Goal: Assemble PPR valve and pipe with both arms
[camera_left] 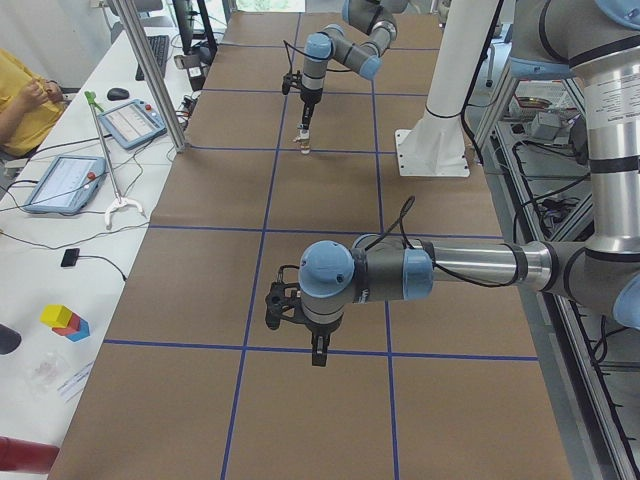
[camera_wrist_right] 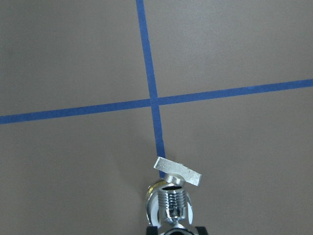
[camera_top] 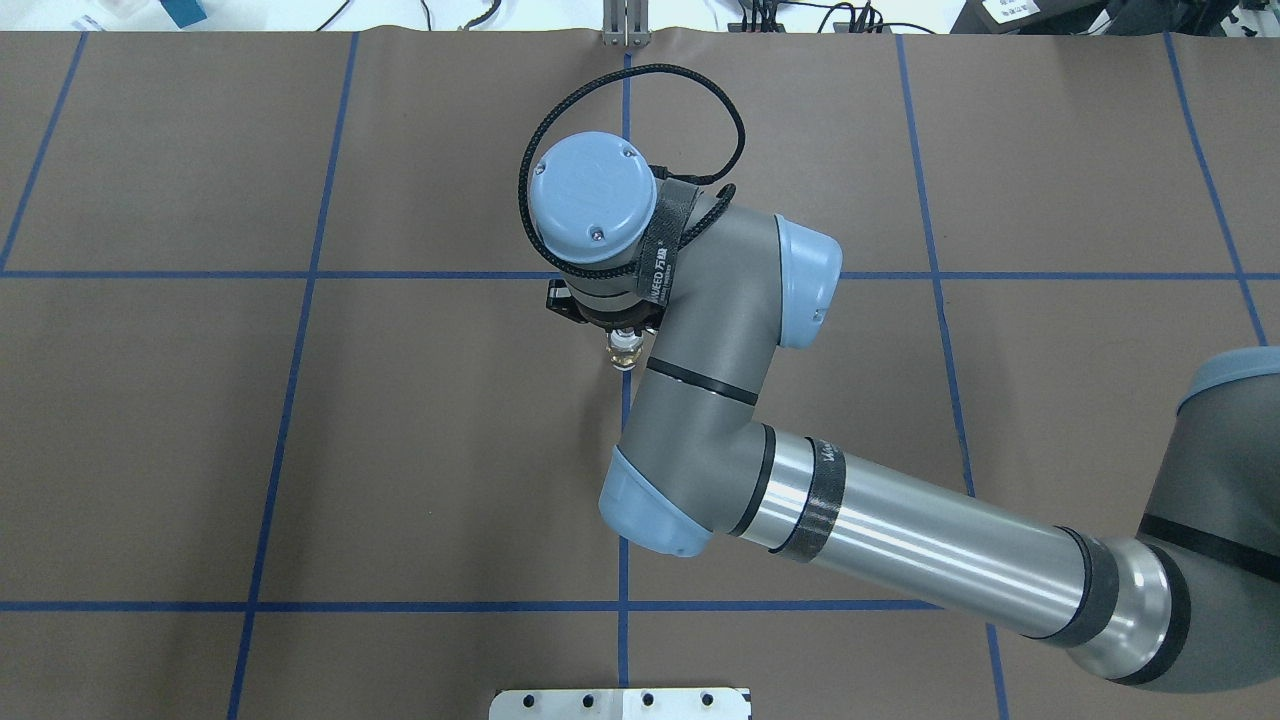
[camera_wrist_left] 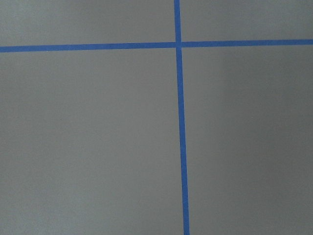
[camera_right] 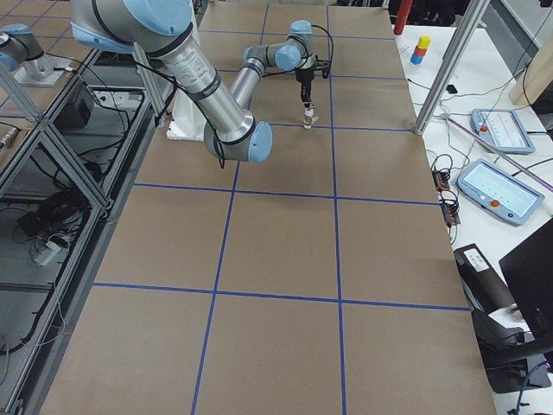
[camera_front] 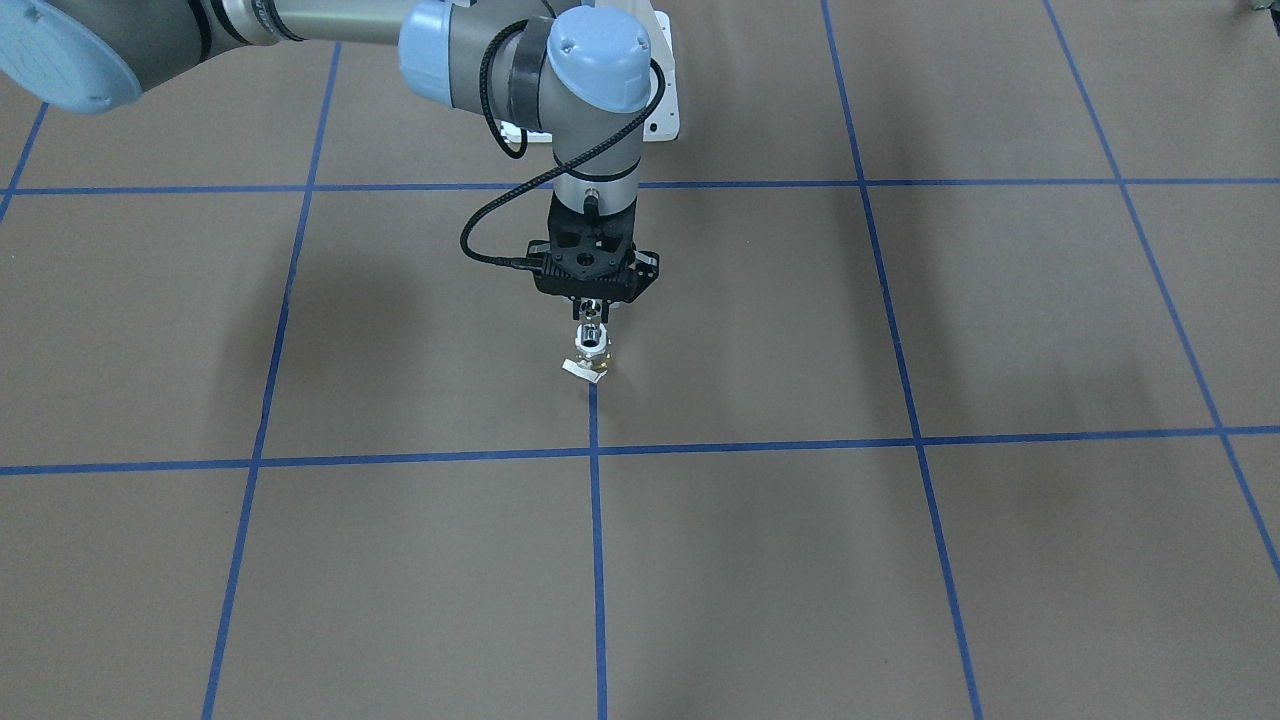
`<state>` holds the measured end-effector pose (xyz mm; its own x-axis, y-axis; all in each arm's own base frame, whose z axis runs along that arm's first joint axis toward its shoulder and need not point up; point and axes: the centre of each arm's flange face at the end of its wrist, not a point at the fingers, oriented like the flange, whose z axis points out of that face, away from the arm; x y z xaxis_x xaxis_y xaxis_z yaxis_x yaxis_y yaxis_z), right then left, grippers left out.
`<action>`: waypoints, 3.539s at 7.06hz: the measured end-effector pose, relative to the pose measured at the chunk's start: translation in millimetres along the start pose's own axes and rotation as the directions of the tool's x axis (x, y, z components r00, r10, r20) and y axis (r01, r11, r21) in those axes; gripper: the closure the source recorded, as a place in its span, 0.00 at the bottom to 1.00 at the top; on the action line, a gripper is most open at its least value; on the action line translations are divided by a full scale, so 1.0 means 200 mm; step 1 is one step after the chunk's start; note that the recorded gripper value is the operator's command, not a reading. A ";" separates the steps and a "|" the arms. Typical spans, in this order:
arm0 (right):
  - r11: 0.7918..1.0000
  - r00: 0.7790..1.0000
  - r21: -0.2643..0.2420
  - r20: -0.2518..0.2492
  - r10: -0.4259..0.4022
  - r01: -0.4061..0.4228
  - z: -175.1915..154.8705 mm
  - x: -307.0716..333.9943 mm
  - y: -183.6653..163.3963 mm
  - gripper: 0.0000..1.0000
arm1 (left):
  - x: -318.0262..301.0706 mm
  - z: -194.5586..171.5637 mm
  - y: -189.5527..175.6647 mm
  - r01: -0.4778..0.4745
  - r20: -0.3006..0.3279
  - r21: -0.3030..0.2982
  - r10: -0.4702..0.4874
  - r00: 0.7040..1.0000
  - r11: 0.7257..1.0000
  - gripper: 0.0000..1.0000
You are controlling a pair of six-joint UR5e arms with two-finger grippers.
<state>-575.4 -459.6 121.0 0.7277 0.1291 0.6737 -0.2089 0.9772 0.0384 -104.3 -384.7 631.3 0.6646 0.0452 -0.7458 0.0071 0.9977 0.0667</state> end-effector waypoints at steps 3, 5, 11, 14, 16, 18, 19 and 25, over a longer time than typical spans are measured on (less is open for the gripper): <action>1.000 1.000 0.002 0.001 -0.001 0.001 0.02 0.02 0.00 0.02 | 0.00 0.00 0.00 0.000 0.000 0.000 0.000 1.000 1.000 0.00; 1.000 1.000 0.003 0.005 -0.003 0.003 0.01 0.02 0.00 0.02 | 0.00 0.00 0.00 -0.001 0.000 0.000 0.001 1.000 1.000 0.00; 0.989 0.987 -0.016 0.077 -0.143 0.145 -0.11 0.54 -0.58 0.01 | 0.01 -0.01 0.00 0.000 0.002 0.002 0.000 1.000 1.000 0.00; 0.958 0.954 -0.023 0.105 -0.281 0.285 0.07 1.54 -0.92 0.01 | 0.00 0.00 0.00 0.001 0.002 0.001 -0.001 1.000 1.000 0.00; 0.921 0.922 -0.051 0.037 -0.385 0.387 0.16 2.18 -1.00 0.01 | 0.00 0.00 0.00 0.001 0.004 0.001 -0.001 1.000 1.000 0.00; 0.890 0.893 -0.084 0.003 -0.449 0.448 0.15 2.80 -1.00 0.01 | 0.01 -0.01 -0.01 -0.002 0.008 0.003 0.002 1.000 1.000 0.00; 0.882 0.886 -0.094 0.019 -0.463 0.462 0.11 3.08 -0.98 0.01 | 0.01 -0.01 -0.01 -0.007 0.010 0.005 0.007 1.000 1.000 0.00; 0.909 0.919 -0.138 0.029 -0.392 0.392 0.07 3.81 -0.71 0.01 | 0.01 -0.01 0.00 -0.007 0.010 0.001 0.007 1.000 1.000 0.00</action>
<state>-1.0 -502.0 639.2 0.7321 -0.2695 0.6256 0.1857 0.9626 0.1974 -104.8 -383.6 629.2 0.6724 0.0520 -0.7384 0.0030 0.9973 0.0730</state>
